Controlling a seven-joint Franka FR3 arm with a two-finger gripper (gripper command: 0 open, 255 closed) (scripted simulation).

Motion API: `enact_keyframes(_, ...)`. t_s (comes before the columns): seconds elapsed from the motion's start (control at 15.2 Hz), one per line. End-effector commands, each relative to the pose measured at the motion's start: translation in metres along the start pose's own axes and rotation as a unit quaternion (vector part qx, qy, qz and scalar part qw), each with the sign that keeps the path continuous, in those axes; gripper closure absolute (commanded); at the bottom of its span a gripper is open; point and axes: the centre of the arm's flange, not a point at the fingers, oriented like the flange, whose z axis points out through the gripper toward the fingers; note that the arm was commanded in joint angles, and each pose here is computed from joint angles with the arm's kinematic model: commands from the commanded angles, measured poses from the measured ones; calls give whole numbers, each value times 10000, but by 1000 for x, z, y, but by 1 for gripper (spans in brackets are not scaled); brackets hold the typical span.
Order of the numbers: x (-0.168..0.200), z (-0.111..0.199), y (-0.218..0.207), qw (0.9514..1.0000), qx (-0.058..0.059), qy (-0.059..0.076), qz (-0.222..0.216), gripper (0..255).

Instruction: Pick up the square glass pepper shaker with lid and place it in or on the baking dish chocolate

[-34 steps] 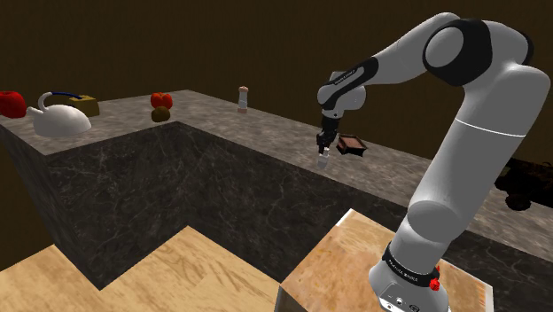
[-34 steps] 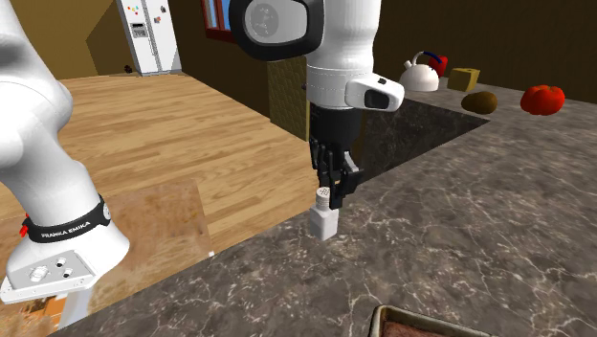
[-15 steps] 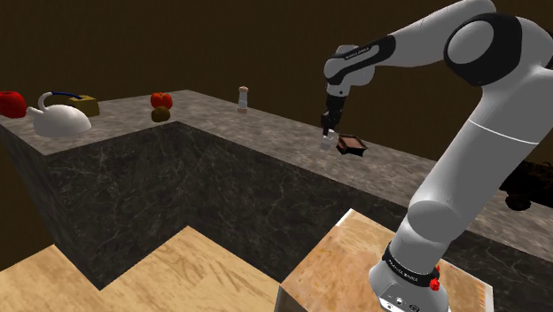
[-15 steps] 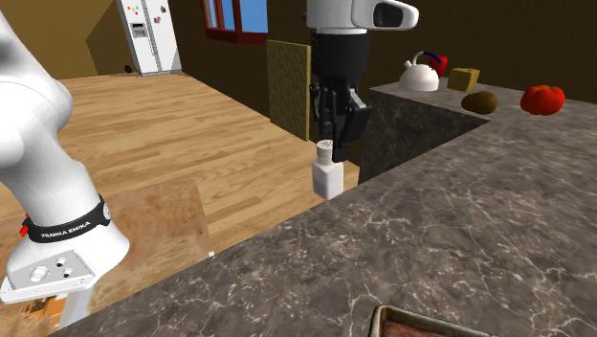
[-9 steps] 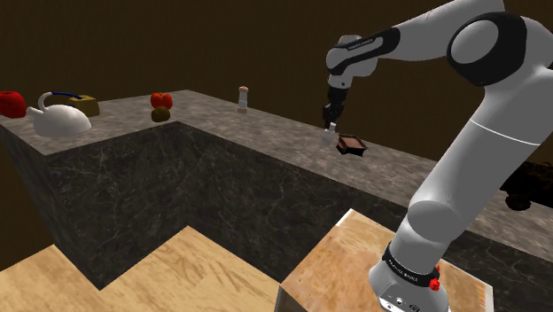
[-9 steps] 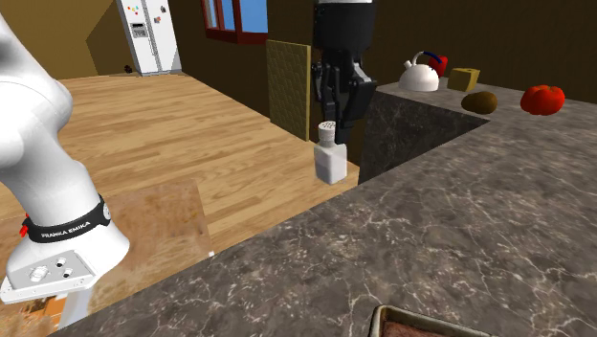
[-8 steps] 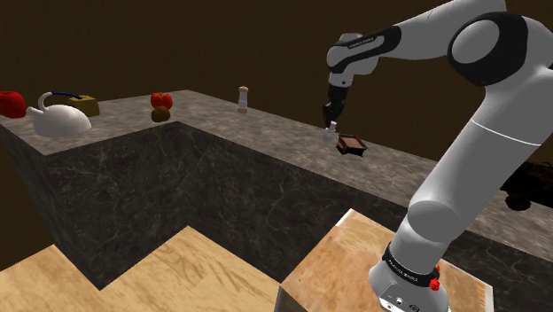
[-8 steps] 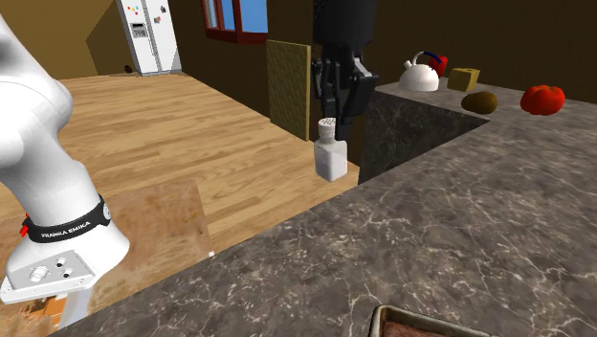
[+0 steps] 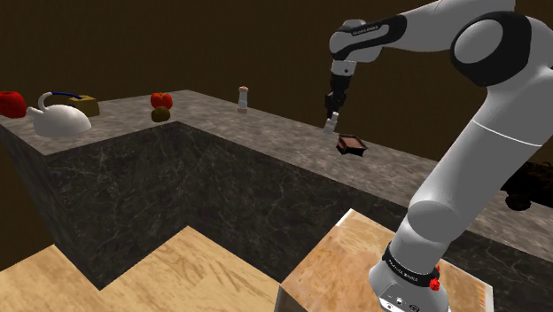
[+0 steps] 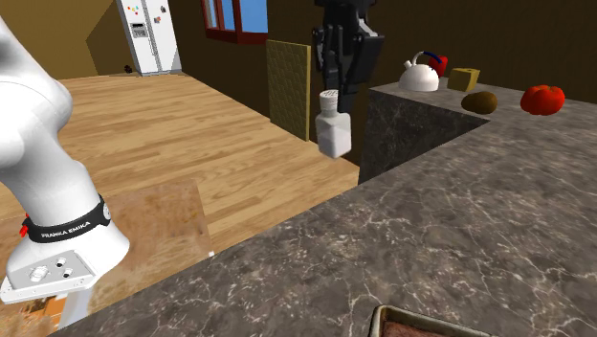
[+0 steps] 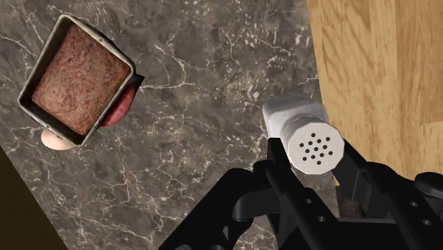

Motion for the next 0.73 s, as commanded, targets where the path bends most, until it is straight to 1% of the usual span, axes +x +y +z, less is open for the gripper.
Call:
enact_keyframes(0.0, -1, -5, 13, 10000, 1, -2, 0, 255)
enact_keyframes(0.66, -4, -23, 144, 10000, 1, -2, 0, 255)
